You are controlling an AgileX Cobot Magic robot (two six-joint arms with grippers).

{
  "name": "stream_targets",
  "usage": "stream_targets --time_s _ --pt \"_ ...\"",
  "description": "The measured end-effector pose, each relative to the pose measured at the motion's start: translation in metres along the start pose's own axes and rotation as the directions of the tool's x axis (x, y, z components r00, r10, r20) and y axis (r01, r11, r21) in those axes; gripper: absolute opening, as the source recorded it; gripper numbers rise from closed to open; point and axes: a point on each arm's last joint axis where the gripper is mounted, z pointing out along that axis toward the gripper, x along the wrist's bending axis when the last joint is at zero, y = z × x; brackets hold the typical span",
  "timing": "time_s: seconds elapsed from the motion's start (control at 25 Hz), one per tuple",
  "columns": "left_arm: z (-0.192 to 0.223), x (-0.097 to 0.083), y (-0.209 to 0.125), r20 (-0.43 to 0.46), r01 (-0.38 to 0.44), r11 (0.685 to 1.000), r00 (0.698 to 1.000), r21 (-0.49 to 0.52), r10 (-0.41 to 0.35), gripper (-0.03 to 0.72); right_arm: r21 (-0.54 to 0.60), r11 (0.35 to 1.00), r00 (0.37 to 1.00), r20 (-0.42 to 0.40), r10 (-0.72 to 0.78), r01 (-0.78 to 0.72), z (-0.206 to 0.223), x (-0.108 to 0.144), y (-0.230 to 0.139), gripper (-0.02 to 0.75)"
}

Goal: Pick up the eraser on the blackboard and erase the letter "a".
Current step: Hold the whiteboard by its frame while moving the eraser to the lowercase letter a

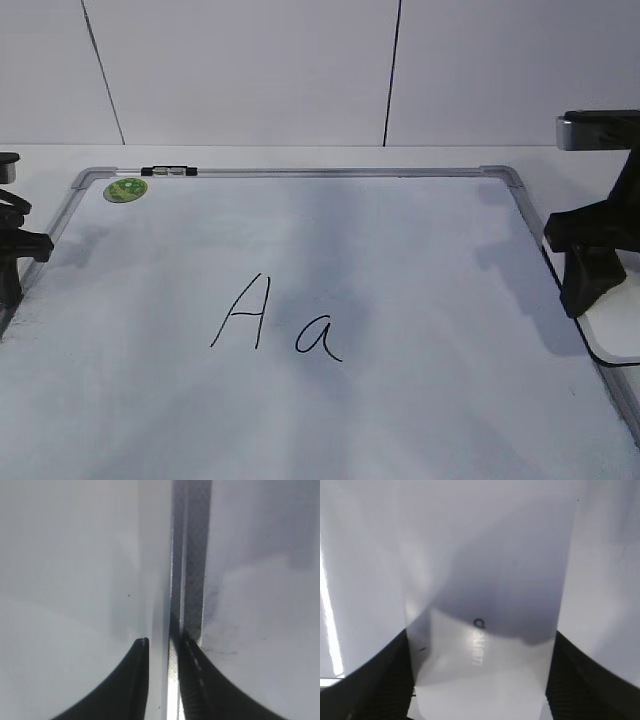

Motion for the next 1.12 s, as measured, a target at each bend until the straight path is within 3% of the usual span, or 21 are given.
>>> stream_targets --time_s 0.72,0.96,1.12 --pt "0.0026 -0.0006 0.0016 0.003 0.004 1.0 1.0 0.012 -0.005 0.141 0.001 1.0 1.0 -0.005 -0.002 0.002 0.0 0.0005 -0.0001 0.55" --pt "0.0025 -0.0019 0.0014 0.011 0.011 1.0 1.0 0.013 -0.011 0.034 0.001 1.0 1.0 -0.005 -0.001 0.001 0.0 0.0005 -0.0001 0.549" --pt "0.0025 -0.0019 0.0013 0.011 0.011 1.0 1.0 0.015 -0.011 0.02 0.001 1.0 1.0 -0.005 -0.001 0.001 0.0 0.0005 -0.0001 0.549"
